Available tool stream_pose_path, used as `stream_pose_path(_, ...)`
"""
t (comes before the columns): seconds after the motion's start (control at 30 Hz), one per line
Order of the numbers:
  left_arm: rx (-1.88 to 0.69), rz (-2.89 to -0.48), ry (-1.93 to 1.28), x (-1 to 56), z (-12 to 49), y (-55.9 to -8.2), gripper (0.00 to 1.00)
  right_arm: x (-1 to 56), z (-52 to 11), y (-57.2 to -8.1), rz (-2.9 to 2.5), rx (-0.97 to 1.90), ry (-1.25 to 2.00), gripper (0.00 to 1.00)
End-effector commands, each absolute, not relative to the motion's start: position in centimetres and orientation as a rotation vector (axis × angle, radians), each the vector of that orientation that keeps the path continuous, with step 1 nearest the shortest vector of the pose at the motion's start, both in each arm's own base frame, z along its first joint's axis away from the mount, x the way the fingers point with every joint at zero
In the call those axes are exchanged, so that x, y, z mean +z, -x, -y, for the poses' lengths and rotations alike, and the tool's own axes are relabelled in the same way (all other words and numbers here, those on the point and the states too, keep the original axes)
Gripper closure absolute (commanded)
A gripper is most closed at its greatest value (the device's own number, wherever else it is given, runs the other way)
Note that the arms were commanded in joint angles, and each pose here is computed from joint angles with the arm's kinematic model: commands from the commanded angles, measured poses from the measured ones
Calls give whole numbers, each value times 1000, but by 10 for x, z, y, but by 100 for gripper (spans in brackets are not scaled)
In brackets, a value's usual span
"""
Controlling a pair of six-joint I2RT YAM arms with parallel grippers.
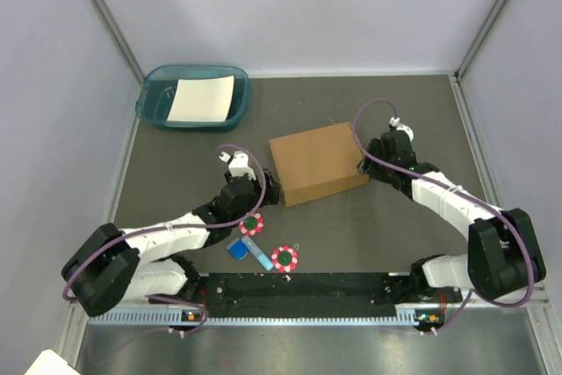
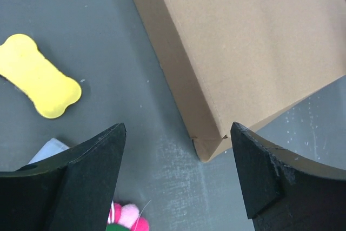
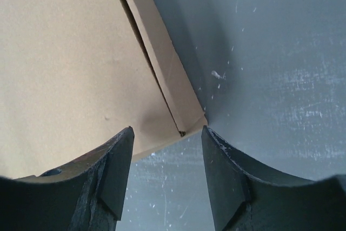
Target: Fold the paper box
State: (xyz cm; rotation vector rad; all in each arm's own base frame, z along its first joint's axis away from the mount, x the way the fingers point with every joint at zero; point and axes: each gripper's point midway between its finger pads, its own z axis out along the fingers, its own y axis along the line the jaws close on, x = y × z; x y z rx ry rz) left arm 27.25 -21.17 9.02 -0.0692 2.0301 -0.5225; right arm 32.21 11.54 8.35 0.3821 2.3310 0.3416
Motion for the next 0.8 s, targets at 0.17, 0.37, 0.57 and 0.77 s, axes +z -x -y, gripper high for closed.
stream_pose_path(0.17,-748,-2001,91,94,242,-292,17,71,-120,-339,-2310,404,-432,47)
stream_pose_path(0.37,-784,-2036,136,79,238,-303,19,58,-138,-328,-2350,531,-400,50)
stream_pose_path(0.57,-777,-2033,213,81,217,-324,20,57,-157,-317,-2362,678,-410,52)
stream_pose_path(0.77,-746,-2012,224,89,208,-338,20,53,-155,-312,-2371,640,-411,51)
